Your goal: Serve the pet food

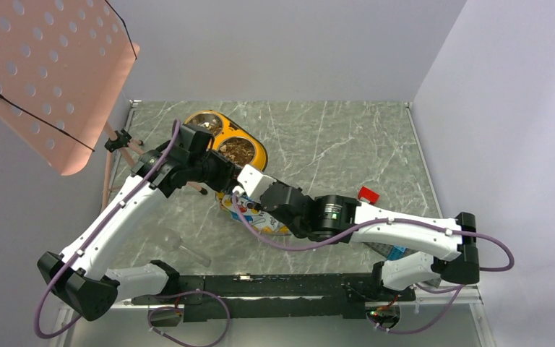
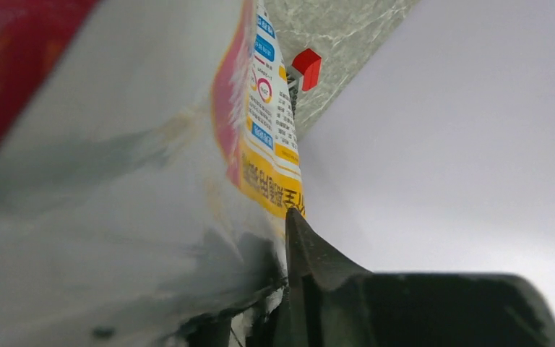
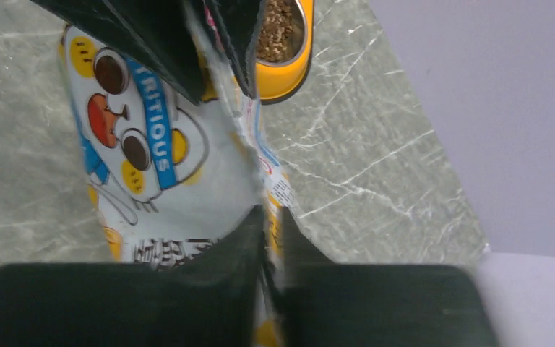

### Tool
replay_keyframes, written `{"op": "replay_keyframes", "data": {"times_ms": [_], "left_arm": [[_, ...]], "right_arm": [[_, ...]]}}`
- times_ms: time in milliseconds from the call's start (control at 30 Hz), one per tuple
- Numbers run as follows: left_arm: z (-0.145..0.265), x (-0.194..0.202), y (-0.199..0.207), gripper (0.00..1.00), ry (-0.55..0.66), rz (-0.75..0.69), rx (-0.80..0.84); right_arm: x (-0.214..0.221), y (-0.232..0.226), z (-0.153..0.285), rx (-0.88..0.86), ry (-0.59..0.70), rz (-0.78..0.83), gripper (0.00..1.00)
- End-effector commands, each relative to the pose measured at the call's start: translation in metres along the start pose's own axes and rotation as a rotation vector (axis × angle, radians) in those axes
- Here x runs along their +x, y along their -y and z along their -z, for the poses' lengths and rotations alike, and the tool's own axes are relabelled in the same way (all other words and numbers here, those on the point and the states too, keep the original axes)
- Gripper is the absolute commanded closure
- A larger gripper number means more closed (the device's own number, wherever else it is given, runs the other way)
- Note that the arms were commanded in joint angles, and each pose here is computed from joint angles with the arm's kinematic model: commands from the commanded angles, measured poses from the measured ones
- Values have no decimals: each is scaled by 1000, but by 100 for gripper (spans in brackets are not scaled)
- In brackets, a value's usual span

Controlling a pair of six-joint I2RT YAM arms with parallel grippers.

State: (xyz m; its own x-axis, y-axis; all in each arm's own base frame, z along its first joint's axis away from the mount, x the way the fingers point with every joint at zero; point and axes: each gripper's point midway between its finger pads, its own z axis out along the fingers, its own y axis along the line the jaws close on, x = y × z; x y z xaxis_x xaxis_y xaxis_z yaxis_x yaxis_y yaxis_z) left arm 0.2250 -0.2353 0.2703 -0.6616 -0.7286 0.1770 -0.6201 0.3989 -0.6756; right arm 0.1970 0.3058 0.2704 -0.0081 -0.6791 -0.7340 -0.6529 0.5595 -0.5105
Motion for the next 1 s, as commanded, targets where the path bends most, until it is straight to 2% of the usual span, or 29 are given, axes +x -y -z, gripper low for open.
{"op": "replay_keyframes", "data": {"times_ms": [0, 67, 133, 200, 267, 333, 500, 567, 633, 667, 700, 733, 767, 833, 967], "left_arm": [[4, 1, 14, 73, 18, -12, 56], [4, 0, 12, 84, 22, -7, 62], [4, -2, 13, 97, 31, -7, 75], [6, -4, 11, 100, 48, 0, 64], [9, -10, 5, 100, 67, 14, 28], [13, -17, -5, 100, 84, 43, -37], [19, -35, -11, 100, 108, 54, -82], [21, -38, -8, 100, 112, 52, -69], [22, -37, -5, 100, 108, 46, -56], [21, -36, -4, 100, 102, 46, -56], [21, -36, -5, 100, 98, 48, -58], [21, -35, -5, 100, 94, 50, -56], [20, -34, -5, 100, 89, 51, -55], [20, -33, -6, 100, 80, 54, -50], [19, -30, -9, 100, 68, 58, -43]], "right_arm": [[-25, 23, 1, 154, 45, 35, 100], [-30, 7, 4, 17, 86, 13, 100], [-33, -7, 11, -172, 71, -83, 100], [-27, -26, 18, -423, 33, -219, 100], [-17, -30, 24, -583, 15, -344, 100], [1, -32, 30, -657, -38, -432, 100], [22, -46, 56, -796, -84, -518, 100], [25, -46, 56, -785, -100, -531, 100], [27, -27, 47, -655, -106, -538, 100], [29, -14, 43, -579, -102, -539, 89], [31, 0, 40, -495, -96, -538, 70], [32, 11, 39, -431, -89, -537, 59], [32, 19, 39, -391, -78, -524, 52], [30, 26, 43, -380, -56, -480, 46], [22, 21, 54, -447, -1, -437, 41]]}}
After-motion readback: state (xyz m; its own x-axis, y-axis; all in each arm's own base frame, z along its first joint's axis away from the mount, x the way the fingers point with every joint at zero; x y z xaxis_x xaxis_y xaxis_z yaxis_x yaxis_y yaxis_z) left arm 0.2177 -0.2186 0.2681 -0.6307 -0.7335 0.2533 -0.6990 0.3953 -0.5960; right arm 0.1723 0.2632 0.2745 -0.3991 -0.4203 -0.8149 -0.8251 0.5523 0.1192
